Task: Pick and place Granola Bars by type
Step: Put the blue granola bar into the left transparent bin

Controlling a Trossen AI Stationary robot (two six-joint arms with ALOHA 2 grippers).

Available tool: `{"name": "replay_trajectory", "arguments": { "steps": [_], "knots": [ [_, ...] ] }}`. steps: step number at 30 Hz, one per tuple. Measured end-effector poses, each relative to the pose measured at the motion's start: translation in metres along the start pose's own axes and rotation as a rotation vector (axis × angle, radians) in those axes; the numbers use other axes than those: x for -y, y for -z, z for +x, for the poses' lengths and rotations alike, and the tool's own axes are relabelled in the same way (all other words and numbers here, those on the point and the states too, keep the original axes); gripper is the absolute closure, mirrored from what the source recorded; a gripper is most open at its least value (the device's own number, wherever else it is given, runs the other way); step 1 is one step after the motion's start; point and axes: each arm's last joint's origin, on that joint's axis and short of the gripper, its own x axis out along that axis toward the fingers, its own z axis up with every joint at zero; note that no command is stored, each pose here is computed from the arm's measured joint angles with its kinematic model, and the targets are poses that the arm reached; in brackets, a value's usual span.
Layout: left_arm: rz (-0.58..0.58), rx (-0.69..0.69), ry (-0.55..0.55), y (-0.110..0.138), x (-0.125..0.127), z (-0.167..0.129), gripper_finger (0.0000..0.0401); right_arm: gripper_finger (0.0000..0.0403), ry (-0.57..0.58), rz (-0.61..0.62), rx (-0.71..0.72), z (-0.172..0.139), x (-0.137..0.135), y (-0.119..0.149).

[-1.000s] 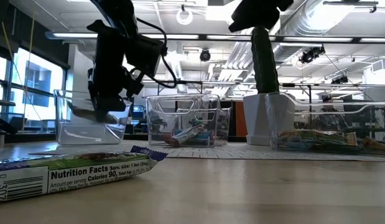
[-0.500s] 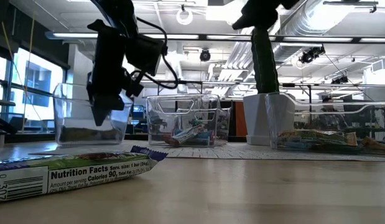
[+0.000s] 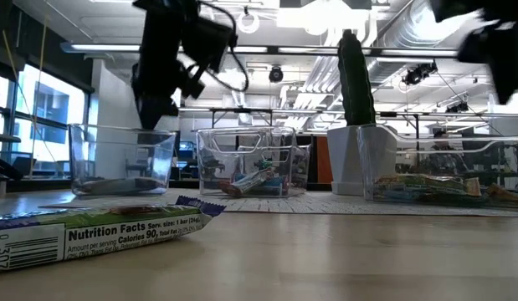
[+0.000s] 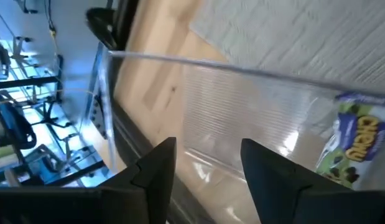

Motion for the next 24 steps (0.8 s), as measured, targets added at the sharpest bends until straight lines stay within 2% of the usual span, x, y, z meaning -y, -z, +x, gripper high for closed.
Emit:
{"name": "replay_trajectory", "arguments": {
  "steps": [3,7,12,16,19,24],
  "knots": [
    [-0.056,0.037,0.013,-0.008,-0.009,-0.015,0.0227,0.0219,-0.037,0.081,-0.008,0.001,-0.014,0.017],
    [-0.132,0.090,0.043,-0.016,-0.015,-0.029,0.0227,0.0219,-0.100,0.137,-0.060,0.023,-0.024,0.044],
    [-0.157,0.129,0.077,-0.022,-0.016,-0.034,0.0227,0.0219,-0.089,0.203,-0.151,0.054,-0.018,0.074],
    [-0.157,0.122,0.102,-0.022,-0.015,-0.034,0.0227,0.0219,-0.122,0.194,-0.211,0.068,-0.016,0.091],
    [-0.157,0.108,0.136,-0.022,-0.014,-0.034,0.0227,0.0219,-0.168,0.174,-0.208,0.072,-0.019,0.096],
    [-0.157,0.105,0.141,-0.022,-0.014,-0.034,0.0227,0.0219,-0.167,0.153,-0.174,0.071,-0.021,0.099]
  ]
}}
